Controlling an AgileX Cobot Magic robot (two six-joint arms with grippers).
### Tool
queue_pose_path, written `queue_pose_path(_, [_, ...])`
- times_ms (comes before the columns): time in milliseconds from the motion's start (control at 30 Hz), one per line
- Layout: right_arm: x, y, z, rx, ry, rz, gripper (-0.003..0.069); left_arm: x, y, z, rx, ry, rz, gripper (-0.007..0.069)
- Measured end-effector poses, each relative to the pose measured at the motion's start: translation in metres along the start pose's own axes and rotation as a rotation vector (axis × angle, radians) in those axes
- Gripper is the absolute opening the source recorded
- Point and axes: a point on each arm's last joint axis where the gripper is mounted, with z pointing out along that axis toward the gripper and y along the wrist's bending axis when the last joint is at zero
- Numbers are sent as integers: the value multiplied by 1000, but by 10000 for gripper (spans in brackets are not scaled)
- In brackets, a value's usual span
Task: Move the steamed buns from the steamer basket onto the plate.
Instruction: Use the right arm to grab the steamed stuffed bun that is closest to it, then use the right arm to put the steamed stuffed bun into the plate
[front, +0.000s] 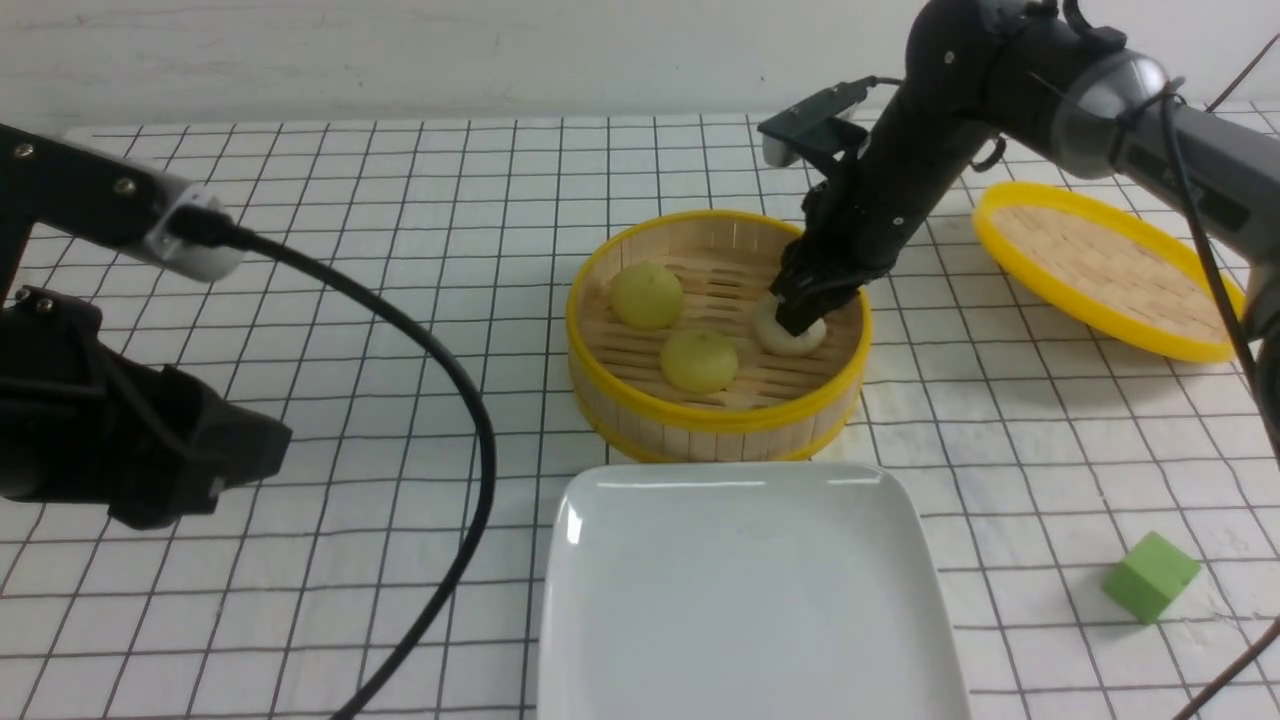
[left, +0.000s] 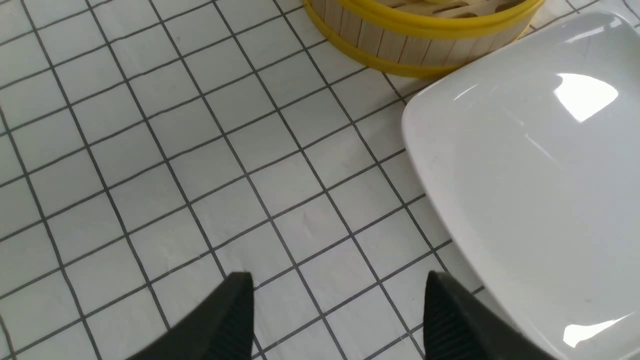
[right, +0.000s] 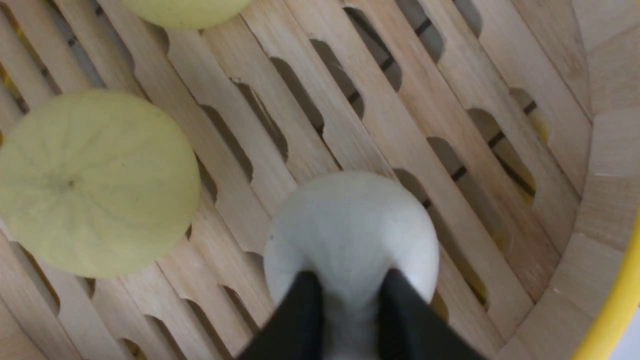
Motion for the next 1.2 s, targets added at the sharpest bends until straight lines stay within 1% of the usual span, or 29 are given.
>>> queue_pose_path(33, [0, 0, 0, 0, 0, 0, 116, 0, 0, 0, 0, 0, -3, 463])
queue_pose_path(67, [0, 1, -2, -2, 3, -1, 38, 0, 0, 0, 0, 0, -10, 463])
queue_pose_path(133, [0, 1, -3, -3, 3, -1, 20, 0, 0, 0, 0, 0, -13, 463])
queue_pose_path(367, [-2, 10, -33, -7, 7, -16, 21, 0, 0, 0, 0, 0, -16, 463])
queue_pose_path(533, [-9, 26, -95, 29, -87, -44, 21, 0, 0, 0, -2, -3, -16, 463])
queue_pose_path(567, [-9, 27, -98, 30, -92, -45, 22, 0, 0, 0, -3, -4, -16, 463])
queue_pose_path(600, [-10, 31, -111, 37, -116, -46, 21, -1, 1, 0, -8, -10, -16, 463])
queue_pose_path(633, [-10, 38, -135, 48, -161, -43, 22, -2, 1, 0, -15, -20, -16, 463])
queue_pose_path(733, [-9, 46, -156, 49, -204, -30, 22, -3, 2, 0, -24, -33, -16, 463])
queue_pose_path(767, [-8, 54, -176, 42, -244, -10, 23, -3, 3, 0, -28, -37, -16, 463])
queue_pose_path(833, [-6, 62, -194, 28, -284, 23, 24, -3, 3, 0, -29, -38, -16, 463])
queue_pose_path(867, [-6, 63, -196, 26, -289, 27, 24, -3, 3, 0, -29, -38, -16, 463])
queue_pose_path(1000, [6, 81, -229, -6, -342, 117, 25, -3, 3, 0, -29, -38, -16, 457])
queue_pose_path(1133, [23, 91, -239, -25, -329, 158, 27, -4, 3, 0, -29, -39, -16, 444])
queue_pose_path(1200, [40, 99, -241, -39, -298, 172, 27, -4, 3, 0, -30, -42, -17, 432])
